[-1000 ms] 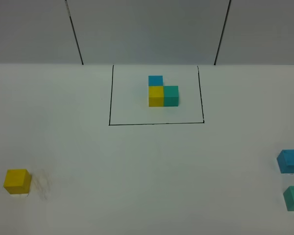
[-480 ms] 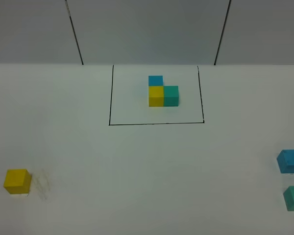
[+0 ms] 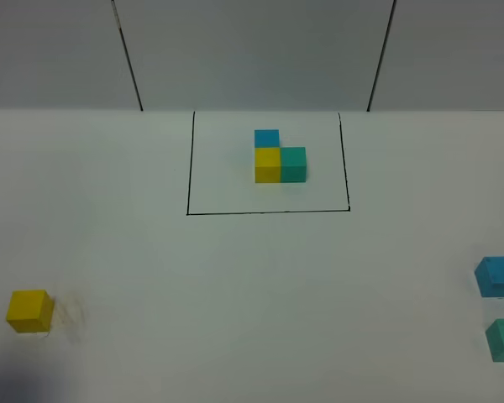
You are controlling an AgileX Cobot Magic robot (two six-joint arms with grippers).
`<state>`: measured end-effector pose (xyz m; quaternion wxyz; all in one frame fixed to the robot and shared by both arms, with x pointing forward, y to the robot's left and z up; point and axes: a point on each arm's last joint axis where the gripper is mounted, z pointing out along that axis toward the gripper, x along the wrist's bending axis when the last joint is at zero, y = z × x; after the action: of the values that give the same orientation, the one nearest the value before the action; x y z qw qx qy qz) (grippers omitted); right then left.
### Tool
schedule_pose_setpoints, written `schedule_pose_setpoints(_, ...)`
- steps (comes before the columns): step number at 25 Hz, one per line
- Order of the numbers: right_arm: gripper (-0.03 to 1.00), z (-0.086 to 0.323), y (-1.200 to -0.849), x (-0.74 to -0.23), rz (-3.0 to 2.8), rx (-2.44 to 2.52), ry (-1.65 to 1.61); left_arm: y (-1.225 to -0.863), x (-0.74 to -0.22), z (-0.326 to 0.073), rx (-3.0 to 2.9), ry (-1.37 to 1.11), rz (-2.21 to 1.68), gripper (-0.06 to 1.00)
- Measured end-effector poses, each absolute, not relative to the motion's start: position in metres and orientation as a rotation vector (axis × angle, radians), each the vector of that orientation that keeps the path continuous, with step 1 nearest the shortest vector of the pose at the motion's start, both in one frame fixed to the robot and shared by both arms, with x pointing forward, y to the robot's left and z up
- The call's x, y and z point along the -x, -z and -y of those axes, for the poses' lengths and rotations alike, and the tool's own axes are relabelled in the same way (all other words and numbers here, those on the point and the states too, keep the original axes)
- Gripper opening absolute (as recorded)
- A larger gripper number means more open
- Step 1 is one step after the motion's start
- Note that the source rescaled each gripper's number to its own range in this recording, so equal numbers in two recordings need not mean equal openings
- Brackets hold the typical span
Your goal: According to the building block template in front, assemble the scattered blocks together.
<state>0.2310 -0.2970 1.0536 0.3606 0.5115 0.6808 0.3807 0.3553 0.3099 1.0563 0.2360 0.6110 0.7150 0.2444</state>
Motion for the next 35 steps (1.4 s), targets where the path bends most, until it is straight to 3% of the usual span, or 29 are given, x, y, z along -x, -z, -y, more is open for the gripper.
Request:
schedule_pose_setpoints(6, 0.74, 0.297, -1.054, -0.231, -1.754, -1.318, -0.981, -1.044, -0.41, -0.312, -1.733, -0.61, -2.004, 0.92)
schedule_pose_setpoints(15, 0.74, 0.297, -1.054, -0.231, -1.754, -1.318, -0.981, -0.996, -0.462, -0.311, -1.775, -0.484, -2.049, 0.9)
schedule_pose_setpoints(35, 0.74, 0.297, -1.054, -0.231, -1.754, -1.318, -0.981, -0.927, -0.499, -0.31, -1.833, -0.354, -2.105, 0.82)
